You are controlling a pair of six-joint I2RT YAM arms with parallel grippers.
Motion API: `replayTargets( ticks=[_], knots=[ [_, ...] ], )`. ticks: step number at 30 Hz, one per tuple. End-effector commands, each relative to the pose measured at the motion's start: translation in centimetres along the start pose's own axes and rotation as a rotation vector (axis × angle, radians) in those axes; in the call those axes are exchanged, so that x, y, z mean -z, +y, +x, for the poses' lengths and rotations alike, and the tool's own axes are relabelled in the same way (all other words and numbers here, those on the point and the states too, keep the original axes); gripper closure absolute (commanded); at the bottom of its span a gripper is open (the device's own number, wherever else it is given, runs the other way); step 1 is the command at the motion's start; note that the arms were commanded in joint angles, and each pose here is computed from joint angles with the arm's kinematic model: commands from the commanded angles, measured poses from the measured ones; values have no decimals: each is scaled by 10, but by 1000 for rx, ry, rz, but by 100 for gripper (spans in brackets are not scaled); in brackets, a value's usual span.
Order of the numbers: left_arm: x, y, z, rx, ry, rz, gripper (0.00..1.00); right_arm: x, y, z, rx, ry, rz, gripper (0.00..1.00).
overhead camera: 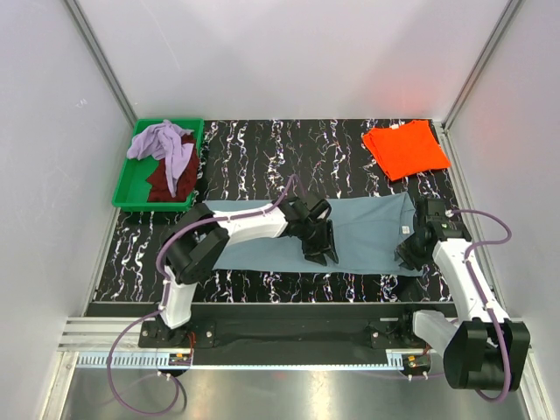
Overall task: Fold and stack the t-shirts
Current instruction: Fold the tshirt
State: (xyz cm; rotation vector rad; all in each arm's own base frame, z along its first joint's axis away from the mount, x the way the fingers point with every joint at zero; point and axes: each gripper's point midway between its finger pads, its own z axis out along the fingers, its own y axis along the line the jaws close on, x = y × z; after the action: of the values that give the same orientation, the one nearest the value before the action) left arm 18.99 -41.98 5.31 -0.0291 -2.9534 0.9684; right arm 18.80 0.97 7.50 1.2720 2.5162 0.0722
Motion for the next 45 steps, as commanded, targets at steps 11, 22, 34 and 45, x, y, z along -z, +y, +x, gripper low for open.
replayTargets(
  ticks=[11,22,34,45],
  knots=[
    [76,51,-98,-32,-265,-113,54,-5,83,-63,183,-109,-180,59],
    [90,139,-130,121,-314,-206,53,-72,124,-112,373,-124,-251,45],
    [101,206,-136,307,-368,-267,52,-96,135,-171,370,-271,-223,49],
    [145,133,-145,160,-414,-64,47,-40,126,-144,216,-28,-129,70]
  ],
)
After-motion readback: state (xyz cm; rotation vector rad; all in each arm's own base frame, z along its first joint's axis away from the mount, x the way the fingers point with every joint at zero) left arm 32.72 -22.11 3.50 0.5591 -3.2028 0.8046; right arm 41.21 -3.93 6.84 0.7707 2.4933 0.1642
